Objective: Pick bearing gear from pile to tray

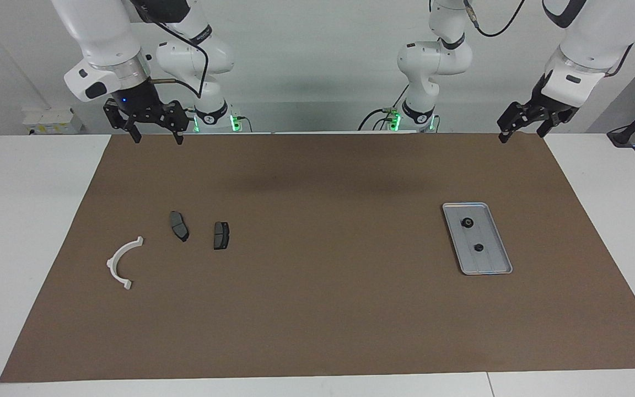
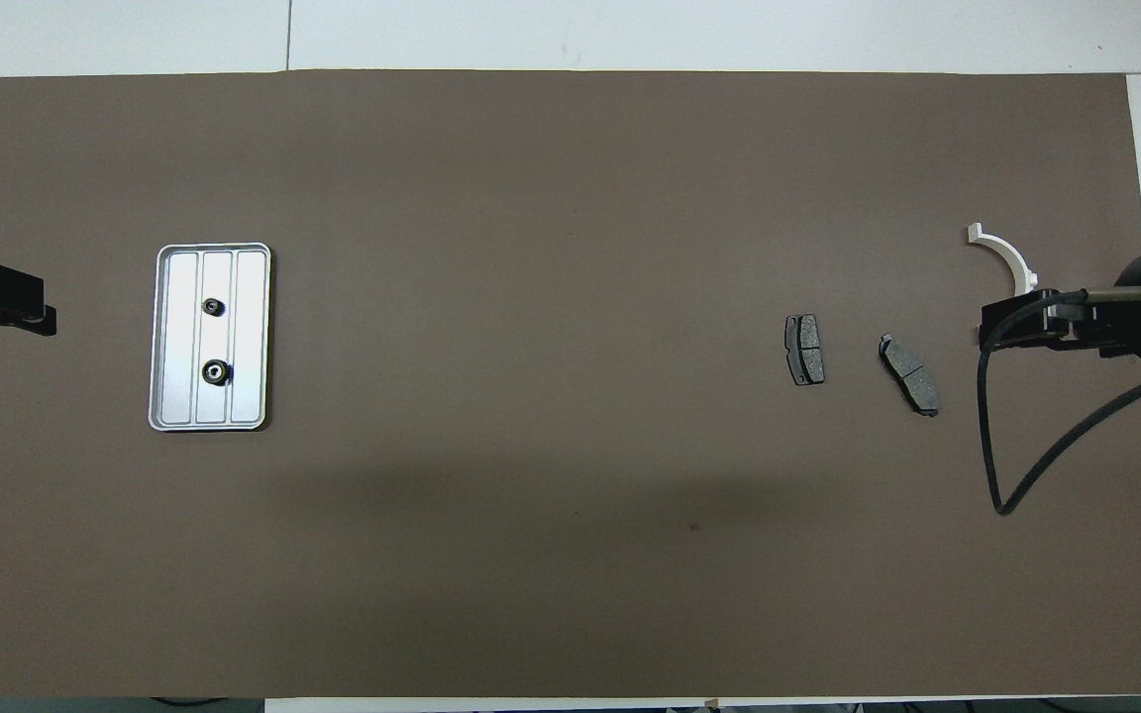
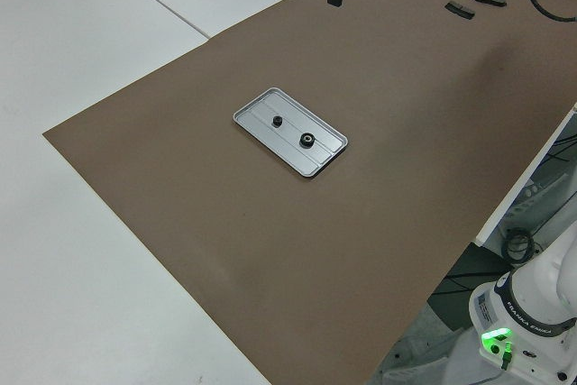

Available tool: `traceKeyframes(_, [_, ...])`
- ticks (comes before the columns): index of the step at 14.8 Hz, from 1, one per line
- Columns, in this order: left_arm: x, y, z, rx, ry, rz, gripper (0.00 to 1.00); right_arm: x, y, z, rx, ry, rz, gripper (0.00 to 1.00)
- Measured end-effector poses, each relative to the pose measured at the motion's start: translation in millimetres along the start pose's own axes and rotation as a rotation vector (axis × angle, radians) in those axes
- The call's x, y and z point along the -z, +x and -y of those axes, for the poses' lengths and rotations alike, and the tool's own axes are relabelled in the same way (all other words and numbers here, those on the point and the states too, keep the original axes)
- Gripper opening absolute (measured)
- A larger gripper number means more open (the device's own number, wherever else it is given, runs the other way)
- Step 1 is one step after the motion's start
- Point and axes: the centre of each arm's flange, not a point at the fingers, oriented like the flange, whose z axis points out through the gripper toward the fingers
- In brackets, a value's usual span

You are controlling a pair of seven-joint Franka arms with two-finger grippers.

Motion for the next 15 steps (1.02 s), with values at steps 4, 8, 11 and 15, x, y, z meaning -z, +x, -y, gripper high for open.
traceKeyframes(4, [-5, -6, 3, -0.005, -0.003, -0.013, 1.00, 0, 0, 0, 0.000, 0.000, 0.000, 1.00])
traceKeyframes(8, [-16, -9, 3, -0.006, -0.003, -0.008, 1.00, 0, 0, 0, 0.000, 0.000, 0.000, 1.00])
traceKeyframes(11, [-16, -9, 3, -0.007, -0.003, -0.007, 1.00, 0, 0, 0, 0.000, 0.000, 0.000, 1.00])
traceKeyframes(15, [-17, -10, 3, -0.009, -0.003, -0.004, 1.00, 0, 0, 0, 0.000, 0.000, -0.001, 1.00])
